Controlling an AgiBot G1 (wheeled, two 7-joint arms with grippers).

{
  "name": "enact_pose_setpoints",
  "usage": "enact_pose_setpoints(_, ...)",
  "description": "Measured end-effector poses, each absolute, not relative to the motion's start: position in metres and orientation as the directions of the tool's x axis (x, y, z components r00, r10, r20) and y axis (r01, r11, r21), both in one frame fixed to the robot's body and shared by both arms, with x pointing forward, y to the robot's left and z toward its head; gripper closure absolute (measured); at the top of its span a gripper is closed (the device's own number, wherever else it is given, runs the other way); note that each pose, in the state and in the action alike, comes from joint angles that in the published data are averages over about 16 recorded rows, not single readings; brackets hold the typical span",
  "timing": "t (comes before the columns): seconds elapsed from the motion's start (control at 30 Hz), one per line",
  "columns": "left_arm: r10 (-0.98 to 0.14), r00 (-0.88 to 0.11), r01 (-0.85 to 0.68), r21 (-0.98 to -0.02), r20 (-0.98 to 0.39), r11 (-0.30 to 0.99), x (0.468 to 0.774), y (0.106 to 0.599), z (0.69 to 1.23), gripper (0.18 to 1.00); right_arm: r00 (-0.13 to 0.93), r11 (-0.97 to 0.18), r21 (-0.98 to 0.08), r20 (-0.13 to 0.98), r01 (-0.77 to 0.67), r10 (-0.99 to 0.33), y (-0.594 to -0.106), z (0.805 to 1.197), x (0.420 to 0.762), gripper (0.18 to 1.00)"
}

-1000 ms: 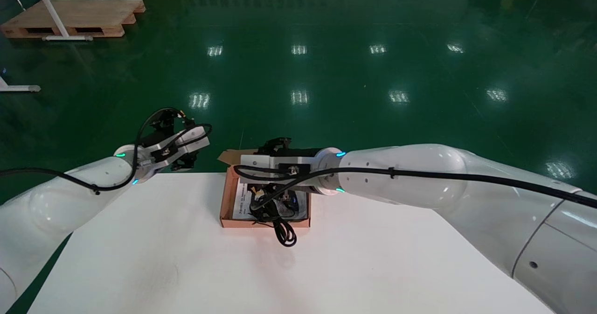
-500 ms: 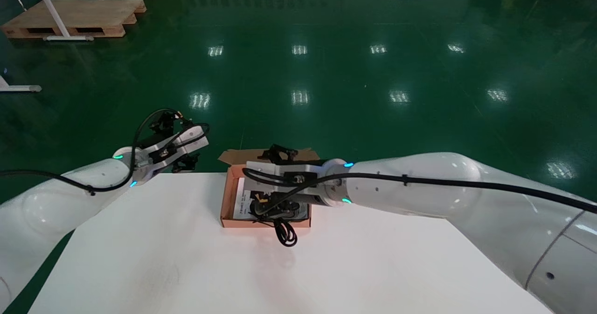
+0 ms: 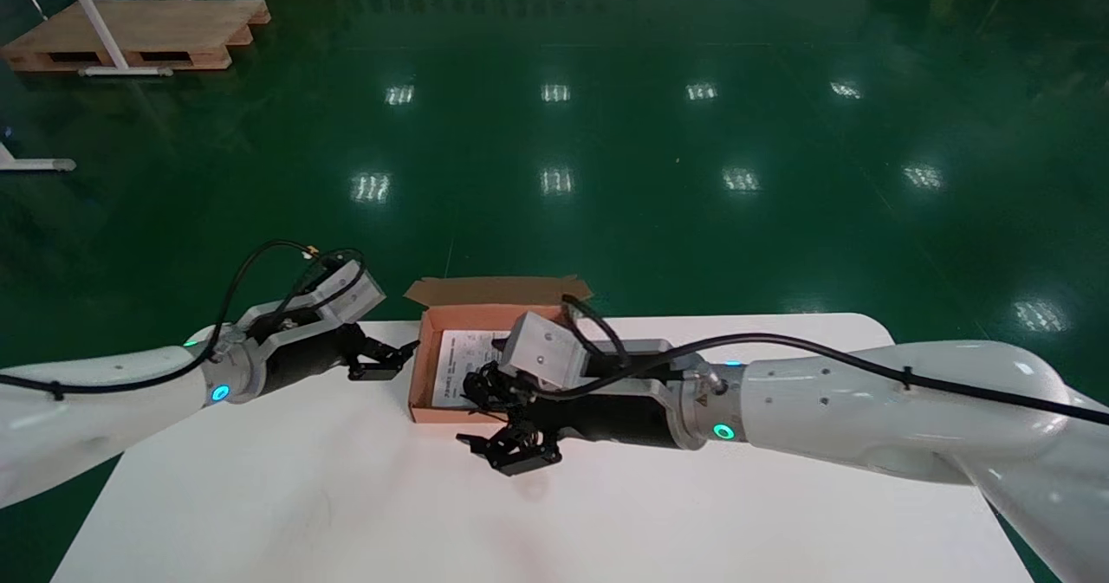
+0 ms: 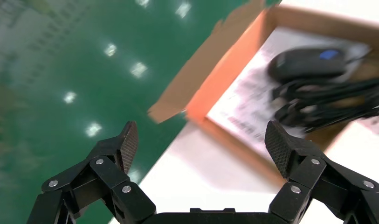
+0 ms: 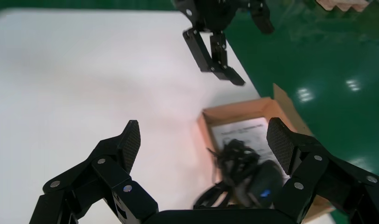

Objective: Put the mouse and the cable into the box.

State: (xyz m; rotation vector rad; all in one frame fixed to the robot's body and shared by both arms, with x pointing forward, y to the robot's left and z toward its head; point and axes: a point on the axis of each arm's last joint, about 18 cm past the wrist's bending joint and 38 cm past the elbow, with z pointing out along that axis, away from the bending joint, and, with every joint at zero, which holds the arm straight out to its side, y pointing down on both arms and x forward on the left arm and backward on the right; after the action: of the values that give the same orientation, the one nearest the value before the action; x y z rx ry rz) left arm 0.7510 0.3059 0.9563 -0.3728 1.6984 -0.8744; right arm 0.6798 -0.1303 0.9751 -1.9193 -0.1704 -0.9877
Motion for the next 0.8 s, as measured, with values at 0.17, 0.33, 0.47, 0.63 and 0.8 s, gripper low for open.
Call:
enact_pose_setpoints(0.17, -0.671, -0.407, 0.227, -0.781, -0.619, 0.582, 0.731, 0.304, 0.955, 0.183, 0.724, -0.466, -0.755, 0.623, 0.461, -0.294, -0.149, 0.972, 0.662, 0.182)
enact_pose_setpoints(0.33, -0.670, -0.495, 0.263, -0.830, -0.553, 0.491, 0.706, 0.301, 0.957, 0.183, 0.770, -0.383, -0.812, 0.561, 0.440, -0.305, -0.170, 0.972, 0.642, 0.179)
enact_pose_setpoints(0.47, -0.651, -0.561, 0.291, -0.859, -0.511, 0.422, 0.684, 0.300, 0.961, 0.183, 0.798, -0.322, -0.845, 0.520, 0.427, -0.306, -0.188, 0.973, 0.624, 0.178)
enact_pose_setpoints(0.63, -0.608, -0.639, 0.326, -0.882, -0.472, 0.341, 0.654, 0.299, 0.967, 0.183, 0.824, -0.253, -0.872, 0.482, 0.419, -0.298, -0.211, 0.976, 0.601, 0.178)
enact_pose_setpoints(0.8, -0.544, -0.709, 0.359, -0.893, -0.450, 0.270, 0.620, 0.298, 0.974, 0.183, 0.842, -0.196, -0.887, 0.460, 0.419, -0.281, -0.234, 0.979, 0.575, 0.178)
